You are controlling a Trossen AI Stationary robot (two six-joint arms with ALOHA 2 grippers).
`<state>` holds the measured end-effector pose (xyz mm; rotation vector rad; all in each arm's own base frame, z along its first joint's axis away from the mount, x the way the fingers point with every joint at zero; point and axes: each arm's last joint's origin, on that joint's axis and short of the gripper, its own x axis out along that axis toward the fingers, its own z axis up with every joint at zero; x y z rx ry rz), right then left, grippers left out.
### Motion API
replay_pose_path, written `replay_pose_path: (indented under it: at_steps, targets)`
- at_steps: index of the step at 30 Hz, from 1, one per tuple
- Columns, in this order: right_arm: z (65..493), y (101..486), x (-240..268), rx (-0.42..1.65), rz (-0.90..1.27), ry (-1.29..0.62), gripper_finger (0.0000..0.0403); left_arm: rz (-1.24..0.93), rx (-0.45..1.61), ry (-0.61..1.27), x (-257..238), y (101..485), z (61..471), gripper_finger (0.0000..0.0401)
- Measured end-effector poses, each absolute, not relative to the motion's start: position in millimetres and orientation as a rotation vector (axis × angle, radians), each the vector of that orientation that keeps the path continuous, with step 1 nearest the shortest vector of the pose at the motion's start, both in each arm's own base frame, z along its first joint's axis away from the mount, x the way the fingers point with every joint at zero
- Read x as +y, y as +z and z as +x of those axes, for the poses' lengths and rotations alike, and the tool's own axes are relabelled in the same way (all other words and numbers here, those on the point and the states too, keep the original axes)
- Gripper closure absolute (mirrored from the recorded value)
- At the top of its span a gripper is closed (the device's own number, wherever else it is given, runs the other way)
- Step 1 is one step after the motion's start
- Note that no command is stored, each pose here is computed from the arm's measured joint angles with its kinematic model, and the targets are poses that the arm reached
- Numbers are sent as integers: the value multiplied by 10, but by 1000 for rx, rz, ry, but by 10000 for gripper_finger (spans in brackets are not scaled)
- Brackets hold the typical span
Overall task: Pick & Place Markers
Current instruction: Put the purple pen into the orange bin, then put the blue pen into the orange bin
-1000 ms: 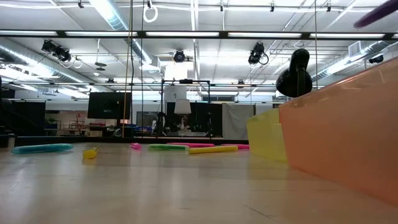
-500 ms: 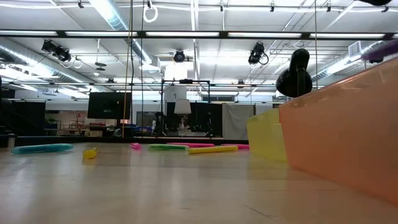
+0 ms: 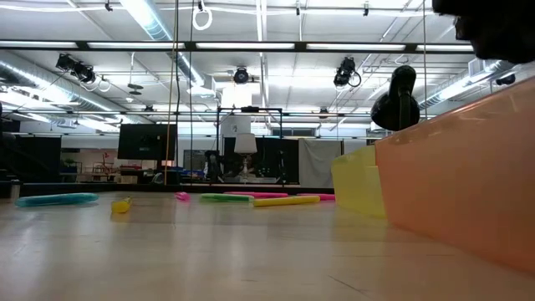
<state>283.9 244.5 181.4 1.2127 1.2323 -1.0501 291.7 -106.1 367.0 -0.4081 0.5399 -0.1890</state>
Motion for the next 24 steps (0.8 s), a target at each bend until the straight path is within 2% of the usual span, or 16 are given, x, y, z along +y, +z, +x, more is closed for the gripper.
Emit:
replay_pose_path:
  at_steps: [5,14,24]
  targets:
    - [2884,1697,2468,1231,1210,-1061,385,-405,555,-185,-1059,3656,2910,312]
    - [2908,1698,2483,1224,1234,-1039,330,-409,559,-182,-1058,3653,2908,312]
    - [2914,1715,2484,1213,1236,-1022,307,-449,564,-171,-1056,3653,2909,311]
